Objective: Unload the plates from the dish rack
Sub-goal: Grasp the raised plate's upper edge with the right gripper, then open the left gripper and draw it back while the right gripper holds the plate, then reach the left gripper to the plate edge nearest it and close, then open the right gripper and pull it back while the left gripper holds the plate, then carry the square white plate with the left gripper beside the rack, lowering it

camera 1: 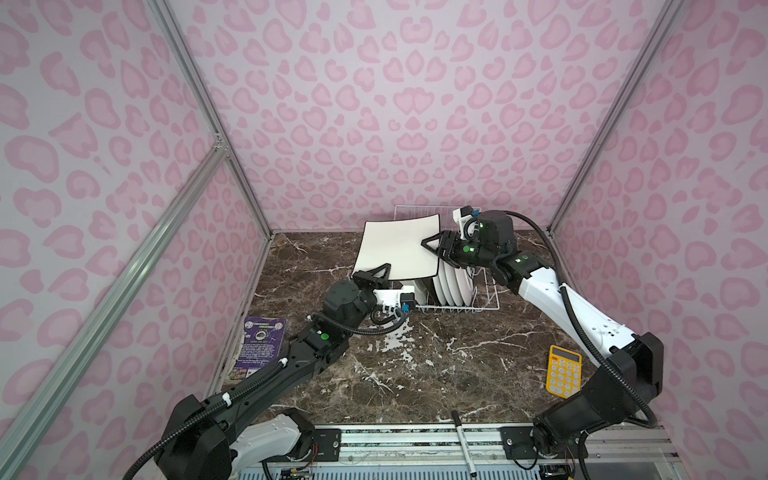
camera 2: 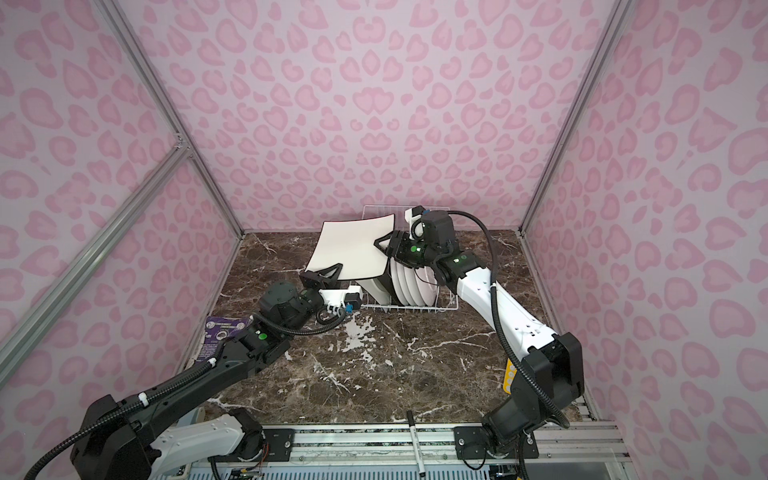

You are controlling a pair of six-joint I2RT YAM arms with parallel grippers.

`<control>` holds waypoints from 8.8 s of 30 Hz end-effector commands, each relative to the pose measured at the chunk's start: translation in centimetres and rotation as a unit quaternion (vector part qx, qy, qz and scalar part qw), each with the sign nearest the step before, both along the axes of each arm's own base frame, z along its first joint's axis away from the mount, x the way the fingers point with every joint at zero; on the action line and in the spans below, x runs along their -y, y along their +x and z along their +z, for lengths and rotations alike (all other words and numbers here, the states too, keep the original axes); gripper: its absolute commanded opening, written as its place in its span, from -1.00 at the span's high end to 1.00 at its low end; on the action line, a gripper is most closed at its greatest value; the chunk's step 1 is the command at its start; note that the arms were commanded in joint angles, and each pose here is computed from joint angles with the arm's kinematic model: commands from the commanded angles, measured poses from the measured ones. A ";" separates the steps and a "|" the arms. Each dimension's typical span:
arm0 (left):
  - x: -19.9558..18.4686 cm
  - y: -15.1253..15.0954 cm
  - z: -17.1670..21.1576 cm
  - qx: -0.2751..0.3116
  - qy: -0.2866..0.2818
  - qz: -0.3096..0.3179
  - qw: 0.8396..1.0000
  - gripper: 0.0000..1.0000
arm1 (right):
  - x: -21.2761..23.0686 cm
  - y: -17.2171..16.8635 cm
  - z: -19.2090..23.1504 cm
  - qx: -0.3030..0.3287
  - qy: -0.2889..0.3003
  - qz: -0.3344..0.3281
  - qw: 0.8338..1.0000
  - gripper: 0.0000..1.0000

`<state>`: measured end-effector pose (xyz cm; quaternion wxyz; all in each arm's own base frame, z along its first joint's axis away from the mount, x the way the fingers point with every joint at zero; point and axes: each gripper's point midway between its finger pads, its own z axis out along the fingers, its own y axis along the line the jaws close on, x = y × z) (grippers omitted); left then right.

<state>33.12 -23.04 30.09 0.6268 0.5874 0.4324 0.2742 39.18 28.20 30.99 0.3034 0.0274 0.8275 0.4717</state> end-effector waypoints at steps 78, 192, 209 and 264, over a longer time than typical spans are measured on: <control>-4.0 -1.3 9.9 -0.112 -0.374 0.041 0.920 -0.58 | 5.7 3.7 7.2 0.074 0.147 -0.055 0.985 1.00; 0.1 7.5 3.5 -0.727 -0.547 -0.063 0.410 0.93 | 0.7 2.4 3.3 0.054 0.189 0.060 0.979 0.14; 0.1 7.2 5.7 -0.721 -0.549 -0.084 0.414 0.92 | 2.2 2.5 3.0 0.076 0.123 0.016 0.989 -0.75; -12.3 1.7 10.8 -0.513 -0.575 0.147 0.620 0.92 | 5.2 -6.2 0.5 0.341 -0.284 0.007 0.896 -0.99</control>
